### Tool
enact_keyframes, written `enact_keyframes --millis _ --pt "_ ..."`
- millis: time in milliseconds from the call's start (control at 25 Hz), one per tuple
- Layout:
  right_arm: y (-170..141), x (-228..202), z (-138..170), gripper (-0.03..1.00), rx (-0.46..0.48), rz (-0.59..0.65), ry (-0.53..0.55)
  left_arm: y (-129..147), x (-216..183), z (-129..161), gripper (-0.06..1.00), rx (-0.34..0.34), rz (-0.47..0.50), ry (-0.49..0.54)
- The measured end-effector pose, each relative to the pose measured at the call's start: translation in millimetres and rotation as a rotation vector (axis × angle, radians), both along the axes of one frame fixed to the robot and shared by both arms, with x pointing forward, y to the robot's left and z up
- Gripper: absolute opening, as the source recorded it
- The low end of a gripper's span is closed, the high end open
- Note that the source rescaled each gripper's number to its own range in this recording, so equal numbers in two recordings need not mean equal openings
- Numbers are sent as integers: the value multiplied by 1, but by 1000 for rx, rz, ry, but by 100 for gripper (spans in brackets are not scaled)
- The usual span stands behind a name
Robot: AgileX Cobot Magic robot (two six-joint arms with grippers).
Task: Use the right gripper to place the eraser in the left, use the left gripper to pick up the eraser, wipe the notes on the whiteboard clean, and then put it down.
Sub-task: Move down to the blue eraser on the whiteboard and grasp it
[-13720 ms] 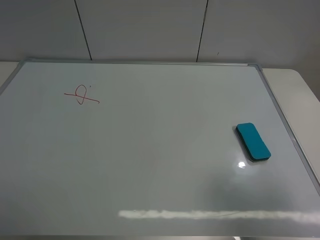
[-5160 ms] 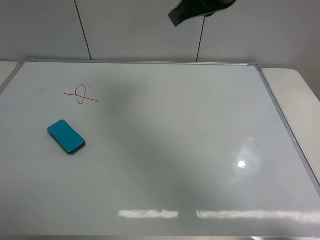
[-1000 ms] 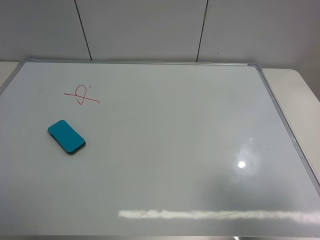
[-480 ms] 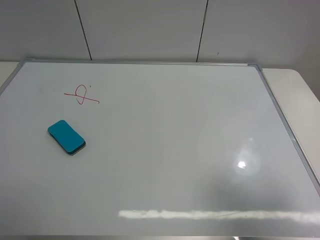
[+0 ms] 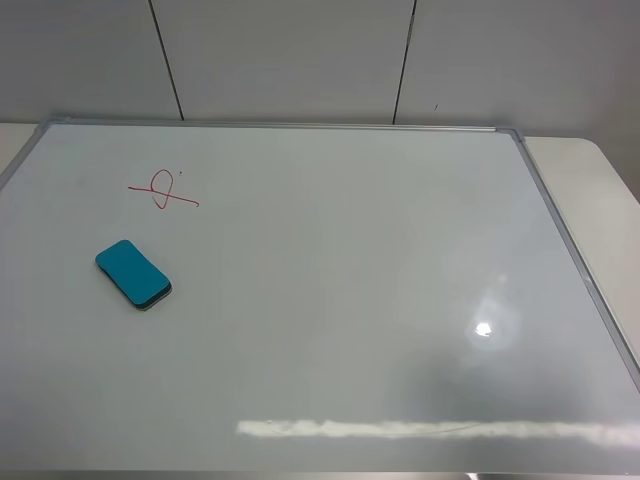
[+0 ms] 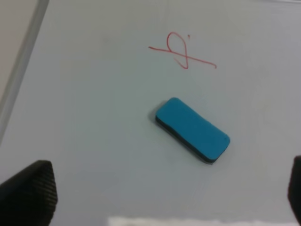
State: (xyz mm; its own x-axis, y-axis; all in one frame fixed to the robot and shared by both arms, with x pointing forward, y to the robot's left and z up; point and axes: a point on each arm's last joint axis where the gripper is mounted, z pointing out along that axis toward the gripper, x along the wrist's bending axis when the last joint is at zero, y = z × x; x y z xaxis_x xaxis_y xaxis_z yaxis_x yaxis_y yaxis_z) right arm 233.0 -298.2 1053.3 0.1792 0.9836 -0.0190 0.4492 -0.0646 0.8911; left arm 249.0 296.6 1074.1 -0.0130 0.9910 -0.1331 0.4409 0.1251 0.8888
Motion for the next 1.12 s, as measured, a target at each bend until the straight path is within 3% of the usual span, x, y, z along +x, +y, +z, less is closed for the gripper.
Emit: enact_keyframes --millis 120,280,600,960,1120 --pt "0 0 0 100 0 0 -1 0 21 11 100 -35 20 67" --pt "0 0 0 100 0 0 -2 1 57 21 100 -141 89 198" --pt "0 0 0 100 0 0 -2 1 128 11 100 -285 220 457" --pt "0 0 0 100 0 0 -2 0 184 -36 100 -314 302 729" --pt "0 0 0 100 0 0 -2 -1 199 -54 100 -330 325 795"
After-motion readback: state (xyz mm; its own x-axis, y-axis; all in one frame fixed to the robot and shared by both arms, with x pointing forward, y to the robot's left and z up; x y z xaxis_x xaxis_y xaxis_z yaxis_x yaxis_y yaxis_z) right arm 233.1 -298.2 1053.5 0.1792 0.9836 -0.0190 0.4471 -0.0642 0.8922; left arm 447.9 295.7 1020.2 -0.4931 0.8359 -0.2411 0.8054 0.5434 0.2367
